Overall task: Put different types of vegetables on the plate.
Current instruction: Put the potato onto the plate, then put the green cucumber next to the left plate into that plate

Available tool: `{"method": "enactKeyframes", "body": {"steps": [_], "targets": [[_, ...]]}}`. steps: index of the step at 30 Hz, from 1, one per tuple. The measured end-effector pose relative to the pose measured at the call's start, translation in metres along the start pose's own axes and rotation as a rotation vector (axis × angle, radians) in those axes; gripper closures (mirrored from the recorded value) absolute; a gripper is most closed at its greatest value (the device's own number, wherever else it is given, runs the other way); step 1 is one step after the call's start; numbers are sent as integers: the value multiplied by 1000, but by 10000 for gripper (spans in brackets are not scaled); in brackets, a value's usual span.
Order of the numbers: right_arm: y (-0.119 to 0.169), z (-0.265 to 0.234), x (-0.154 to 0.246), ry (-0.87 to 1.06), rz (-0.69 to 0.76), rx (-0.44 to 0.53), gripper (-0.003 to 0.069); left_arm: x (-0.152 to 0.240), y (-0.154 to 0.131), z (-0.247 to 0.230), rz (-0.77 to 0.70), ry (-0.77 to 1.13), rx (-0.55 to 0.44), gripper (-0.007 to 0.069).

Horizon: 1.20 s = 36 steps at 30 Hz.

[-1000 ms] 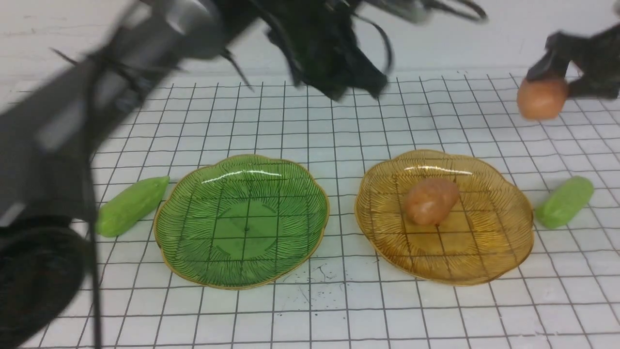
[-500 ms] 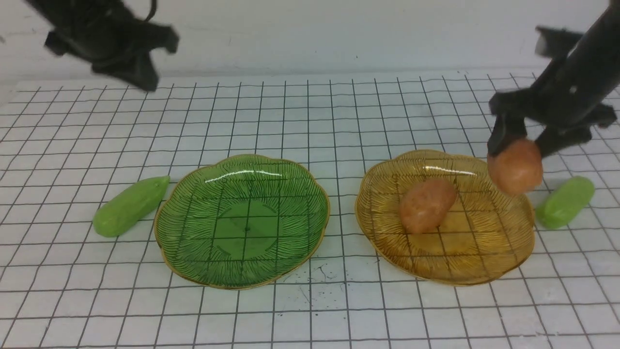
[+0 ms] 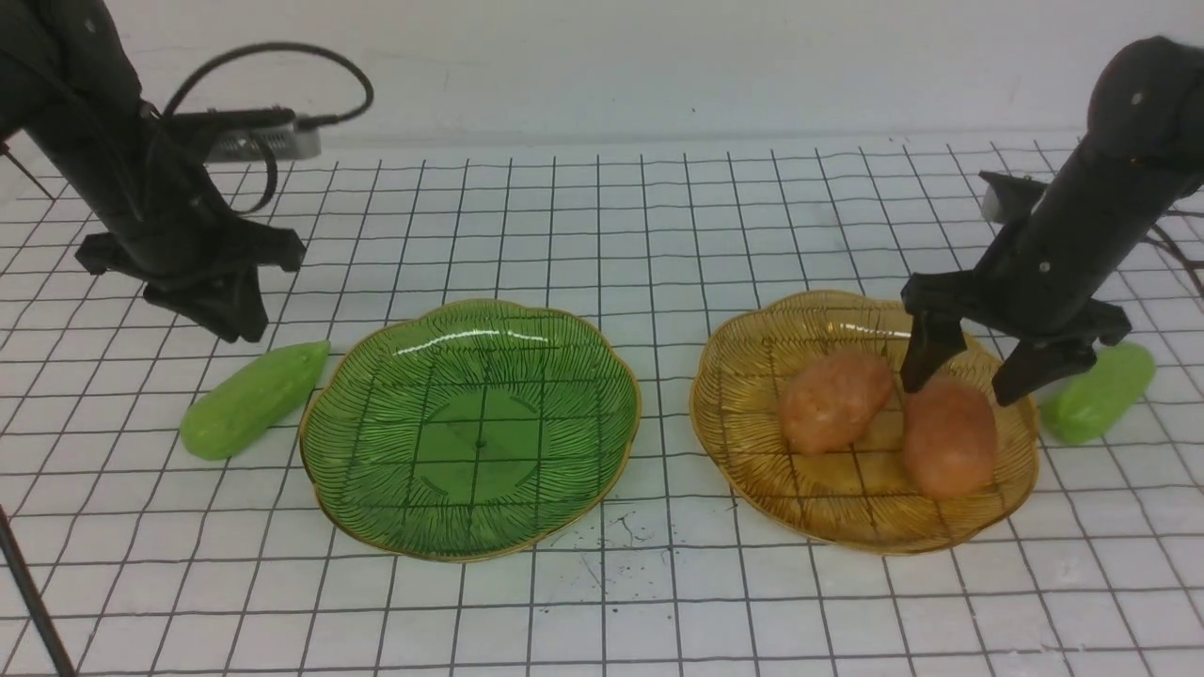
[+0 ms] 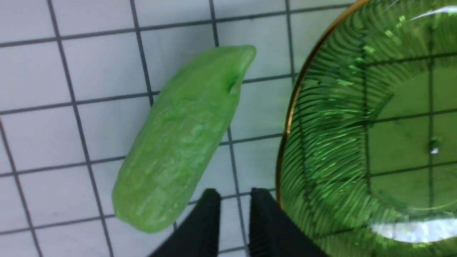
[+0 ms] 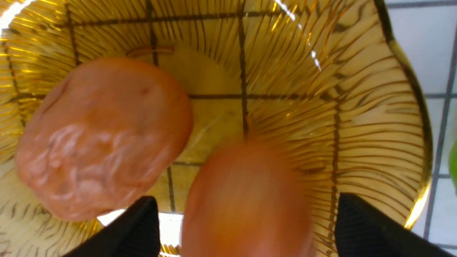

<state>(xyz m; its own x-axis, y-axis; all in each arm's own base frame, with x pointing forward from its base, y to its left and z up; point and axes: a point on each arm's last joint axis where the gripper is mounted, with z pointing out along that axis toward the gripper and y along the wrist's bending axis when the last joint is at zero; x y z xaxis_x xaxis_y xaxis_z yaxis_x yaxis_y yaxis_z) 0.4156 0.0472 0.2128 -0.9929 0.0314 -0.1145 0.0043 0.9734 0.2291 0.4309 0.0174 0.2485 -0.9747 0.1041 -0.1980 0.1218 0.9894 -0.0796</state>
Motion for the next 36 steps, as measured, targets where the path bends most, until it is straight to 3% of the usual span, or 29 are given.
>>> {"method": "enactKeyframes", "body": {"steps": [3, 4, 6, 11, 20, 21, 22, 25, 26, 31, 32, 36], "targets": [[2, -5, -4, -22, -12, -2, 46, -3, 3, 8, 33, -6, -18, 293], [2, -6, -4, -25, -15, -2, 46, -3, 3, 8, 37, -7, -22, 282], [4, -16, -4, -50, -26, -6, 46, -3, 6, 10, 100, 4, -51, 131], [9, -40, 0, -103, -46, -11, 67, -5, 13, 27, 215, 32, -92, -16], [11, -67, 7, -159, -76, 24, 79, -4, 15, 72, 254, 127, -68, 19], [10, -66, 7, -157, -81, 37, 79, -4, 15, 79, 253, 135, -65, 83], [10, -66, 7, -157, -82, 41, 79, -4, 15, 79, 253, 135, -65, 83], [3, -67, 6, -156, -110, 98, 83, -4, 16, 83, 200, 142, -67, 247], [-1, -68, 6, -156, -110, 115, 88, -4, 16, 82, 181, 145, -70, 251], [-52, -79, 4, -175, 30, 187, 133, -14, 17, 57, 71, 101, -114, 240], [-74, -85, 5, -187, 122, 195, 146, -21, 13, 35, 63, 33, -121, 240], [-104, -92, 9, -202, 239, 206, 153, -28, -6, 1, 75, -61, -97, 240]]}}
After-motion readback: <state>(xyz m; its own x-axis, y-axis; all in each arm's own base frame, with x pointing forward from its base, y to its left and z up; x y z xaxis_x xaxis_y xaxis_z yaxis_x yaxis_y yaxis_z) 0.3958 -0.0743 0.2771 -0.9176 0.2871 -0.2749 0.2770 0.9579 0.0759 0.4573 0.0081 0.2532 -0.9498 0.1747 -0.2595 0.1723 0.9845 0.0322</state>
